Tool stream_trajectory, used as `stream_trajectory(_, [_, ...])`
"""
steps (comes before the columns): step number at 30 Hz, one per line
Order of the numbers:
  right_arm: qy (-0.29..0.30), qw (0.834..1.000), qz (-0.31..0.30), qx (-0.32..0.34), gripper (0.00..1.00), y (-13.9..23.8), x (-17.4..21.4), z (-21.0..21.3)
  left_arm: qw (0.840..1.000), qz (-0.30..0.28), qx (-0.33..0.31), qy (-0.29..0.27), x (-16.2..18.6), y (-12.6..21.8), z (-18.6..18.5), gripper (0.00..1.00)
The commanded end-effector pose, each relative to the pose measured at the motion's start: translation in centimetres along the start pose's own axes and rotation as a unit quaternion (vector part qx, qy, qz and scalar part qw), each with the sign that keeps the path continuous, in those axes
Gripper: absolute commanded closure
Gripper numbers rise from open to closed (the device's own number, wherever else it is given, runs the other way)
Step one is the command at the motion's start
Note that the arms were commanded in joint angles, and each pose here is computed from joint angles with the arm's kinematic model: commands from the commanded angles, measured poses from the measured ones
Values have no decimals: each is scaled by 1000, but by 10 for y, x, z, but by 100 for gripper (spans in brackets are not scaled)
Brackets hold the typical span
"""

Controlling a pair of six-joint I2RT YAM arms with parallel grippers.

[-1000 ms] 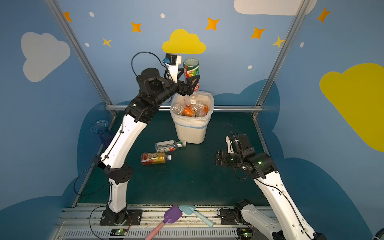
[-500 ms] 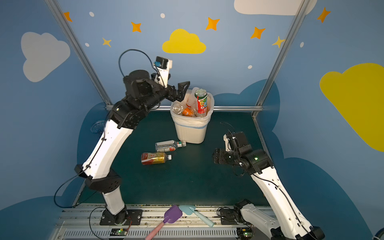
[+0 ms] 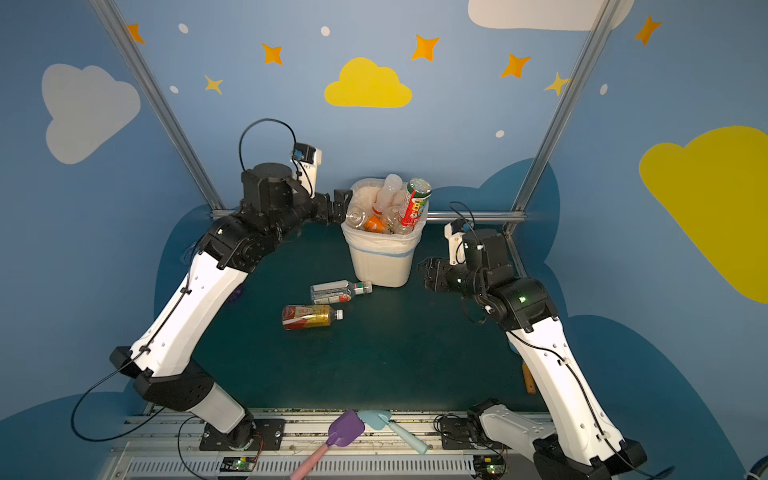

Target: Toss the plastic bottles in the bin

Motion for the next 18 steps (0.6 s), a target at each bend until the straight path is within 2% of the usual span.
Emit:
stream_trajectory(1, [20,998,-66,2,29,0,-36,6,997,17,-11,78,16,32,27,0])
stream_trajectory(6, [37,982,-174,69,24,15,-84,-9,988,60,-40,134,70,57,59,0])
stream_trajectory(11, [8,960,-256,113,24,29,-124,-40,981,95,-83,149,110,85,83,0])
stream_trajectory(14, [-56,954,-273,107,24,21,-139,-74,979,93,-100,154,119,103,92,0])
stream_trajectory(18, [-176,955,-235,39,23,-23,-152,-120,977,83,-118,160,122,121,101,0])
Point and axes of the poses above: each gripper's point midway between its finger pads, its own y axis back along the fingers, its own z axis along the line the jaws close on, x = y × z, the point moved 2 cm from there along y, back along the fingers, and after that the axes turned 1 degree about -y, right-handed, at the moved point
